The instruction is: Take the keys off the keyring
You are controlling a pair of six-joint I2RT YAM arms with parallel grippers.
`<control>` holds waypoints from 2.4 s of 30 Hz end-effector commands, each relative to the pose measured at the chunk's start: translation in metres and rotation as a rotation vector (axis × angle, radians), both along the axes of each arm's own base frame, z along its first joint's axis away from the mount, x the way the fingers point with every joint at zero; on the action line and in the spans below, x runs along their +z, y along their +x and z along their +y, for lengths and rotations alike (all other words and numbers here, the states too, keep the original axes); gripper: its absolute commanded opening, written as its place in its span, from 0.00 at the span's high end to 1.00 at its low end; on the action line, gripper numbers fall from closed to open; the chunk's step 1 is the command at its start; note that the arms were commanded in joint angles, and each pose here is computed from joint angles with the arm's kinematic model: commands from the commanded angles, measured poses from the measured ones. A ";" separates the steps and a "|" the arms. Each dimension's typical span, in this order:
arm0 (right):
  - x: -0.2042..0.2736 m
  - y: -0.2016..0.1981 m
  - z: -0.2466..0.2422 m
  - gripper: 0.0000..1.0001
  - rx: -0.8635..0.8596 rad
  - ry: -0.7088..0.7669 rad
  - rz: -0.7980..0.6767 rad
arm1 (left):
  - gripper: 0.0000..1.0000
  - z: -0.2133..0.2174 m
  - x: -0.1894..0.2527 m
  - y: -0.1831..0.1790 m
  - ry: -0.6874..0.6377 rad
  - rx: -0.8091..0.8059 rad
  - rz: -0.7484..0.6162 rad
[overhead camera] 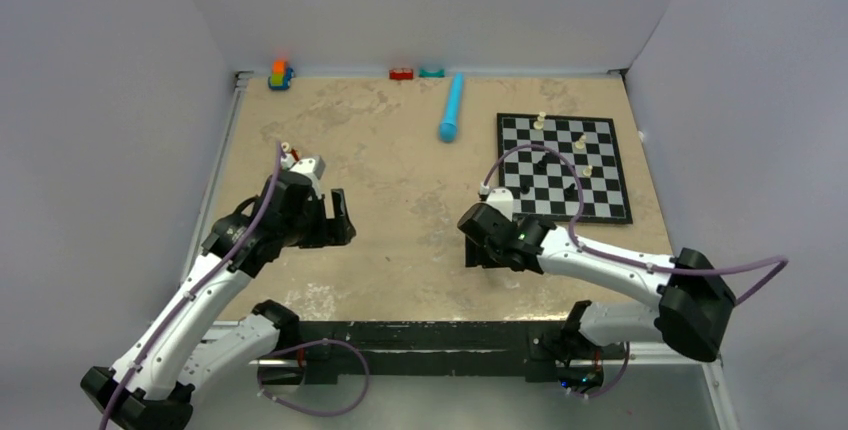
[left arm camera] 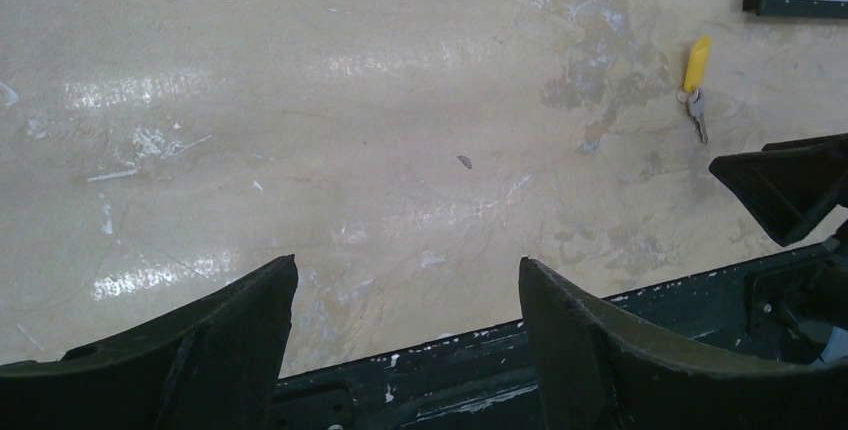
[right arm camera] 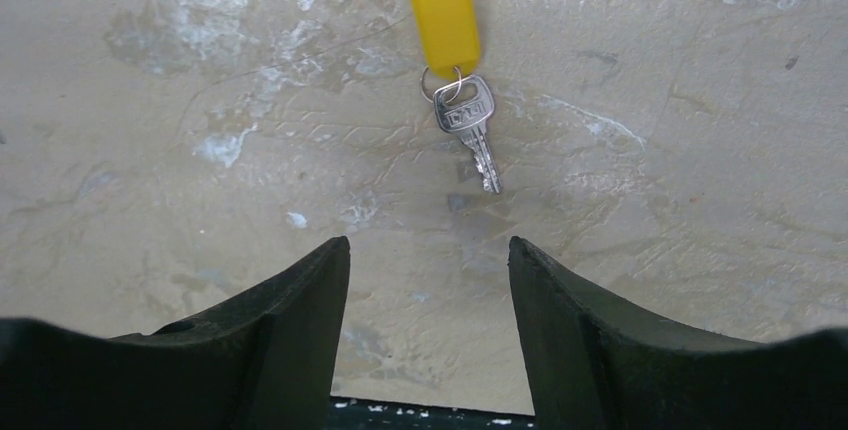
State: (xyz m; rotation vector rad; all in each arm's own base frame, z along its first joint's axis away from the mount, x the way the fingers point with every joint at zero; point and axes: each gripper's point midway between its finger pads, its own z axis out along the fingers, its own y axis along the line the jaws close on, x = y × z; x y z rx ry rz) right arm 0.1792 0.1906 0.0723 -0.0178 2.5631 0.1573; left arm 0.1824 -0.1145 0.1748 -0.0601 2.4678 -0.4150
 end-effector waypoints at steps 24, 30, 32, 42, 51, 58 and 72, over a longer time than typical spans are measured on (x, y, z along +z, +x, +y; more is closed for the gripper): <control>-0.001 0.089 0.011 0.45 -0.142 -0.206 -0.079 | 0.19 -0.001 0.007 0.002 -0.006 -0.012 -0.049; -0.018 0.086 0.007 0.52 -0.143 -0.241 -0.045 | 0.20 -0.002 0.007 0.003 -0.006 -0.013 -0.045; -0.021 0.087 0.006 0.54 -0.142 -0.239 -0.042 | 0.20 -0.003 0.007 0.003 -0.006 -0.015 -0.045; -0.030 0.095 0.003 0.56 -0.127 -0.239 -0.022 | 0.20 -0.003 0.007 0.002 -0.011 -0.016 -0.047; -0.045 0.095 0.009 0.60 -0.090 -0.243 0.012 | 0.20 -0.003 0.007 0.002 -0.012 -0.017 -0.047; -0.047 0.094 0.005 0.73 -0.103 -0.252 0.020 | 0.20 -0.003 0.008 0.002 -0.013 -0.016 -0.049; -0.016 0.089 0.010 1.00 -0.094 -0.238 -0.013 | 0.21 -0.004 0.008 0.002 -0.017 -0.022 -0.048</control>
